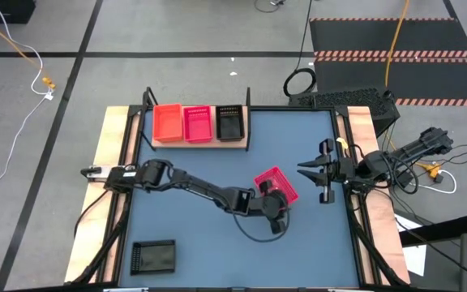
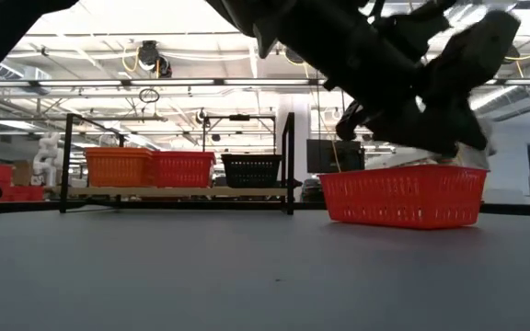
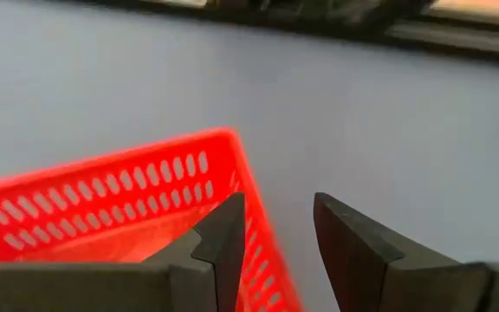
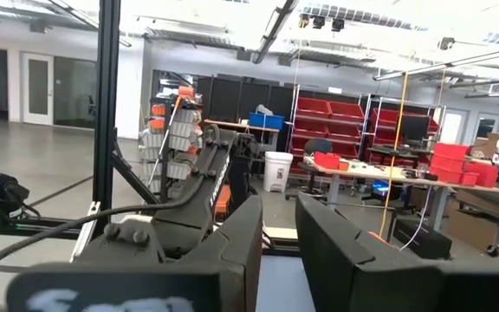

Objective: Stack baskets on shelf by color
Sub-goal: Stack the red bin on top of the stacked red bins on the shelf

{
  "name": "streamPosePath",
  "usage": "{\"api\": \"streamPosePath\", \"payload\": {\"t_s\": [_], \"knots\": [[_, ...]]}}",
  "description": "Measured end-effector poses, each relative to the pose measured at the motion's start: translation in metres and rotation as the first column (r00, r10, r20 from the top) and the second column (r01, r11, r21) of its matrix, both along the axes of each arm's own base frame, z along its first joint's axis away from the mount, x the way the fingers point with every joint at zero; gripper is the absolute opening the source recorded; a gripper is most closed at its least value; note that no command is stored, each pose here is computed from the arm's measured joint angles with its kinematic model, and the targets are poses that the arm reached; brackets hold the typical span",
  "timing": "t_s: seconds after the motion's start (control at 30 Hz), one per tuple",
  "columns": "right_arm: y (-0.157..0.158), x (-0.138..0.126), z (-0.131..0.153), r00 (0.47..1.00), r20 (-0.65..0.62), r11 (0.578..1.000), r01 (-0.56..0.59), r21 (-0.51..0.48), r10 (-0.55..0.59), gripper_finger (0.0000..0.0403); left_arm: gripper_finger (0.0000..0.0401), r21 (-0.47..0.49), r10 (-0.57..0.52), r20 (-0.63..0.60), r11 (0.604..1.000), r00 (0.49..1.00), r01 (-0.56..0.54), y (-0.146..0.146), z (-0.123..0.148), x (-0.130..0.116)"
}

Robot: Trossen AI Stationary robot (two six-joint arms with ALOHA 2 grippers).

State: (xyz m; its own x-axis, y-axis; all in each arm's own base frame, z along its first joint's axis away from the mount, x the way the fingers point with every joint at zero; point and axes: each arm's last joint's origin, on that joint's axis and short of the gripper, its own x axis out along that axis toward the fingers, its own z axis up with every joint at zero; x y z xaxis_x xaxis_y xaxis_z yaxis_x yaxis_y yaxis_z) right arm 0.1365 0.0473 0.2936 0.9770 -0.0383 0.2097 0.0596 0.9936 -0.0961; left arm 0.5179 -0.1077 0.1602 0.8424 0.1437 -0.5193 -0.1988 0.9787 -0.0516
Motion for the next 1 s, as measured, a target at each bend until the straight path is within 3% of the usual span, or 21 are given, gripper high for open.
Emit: {"api": "streamPosePath", "payload": {"t_s": [0.73, 0.87, 1.0], "knots": [[0.000, 0.000, 0.000, 1.000, 0.000, 1.000, -0.001, 0.005, 0.001, 0.0066, 0.0139, 0.052, -0.015, -0.148, 0.998, 0.989, 0.023, 0.001, -0.012, -0.008], [0.000, 0.000, -0.001, 1.000, -0.006, 1.000, -0.002, 0.003, 0.002, 0.0066, 0.0116, 0.077, -0.042, -0.198, 0.995, 0.979, 0.058, 0.001, -0.015, -0.011], [0.000, 0.000, -0.001, 1.000, -0.006, 1.000, -0.002, 0.003, 0.002, 0.0066, 0.0065, 0.072, -0.118, -0.224, 0.988, 0.967, 0.137, 0.000, -0.013, -0.013]]}}
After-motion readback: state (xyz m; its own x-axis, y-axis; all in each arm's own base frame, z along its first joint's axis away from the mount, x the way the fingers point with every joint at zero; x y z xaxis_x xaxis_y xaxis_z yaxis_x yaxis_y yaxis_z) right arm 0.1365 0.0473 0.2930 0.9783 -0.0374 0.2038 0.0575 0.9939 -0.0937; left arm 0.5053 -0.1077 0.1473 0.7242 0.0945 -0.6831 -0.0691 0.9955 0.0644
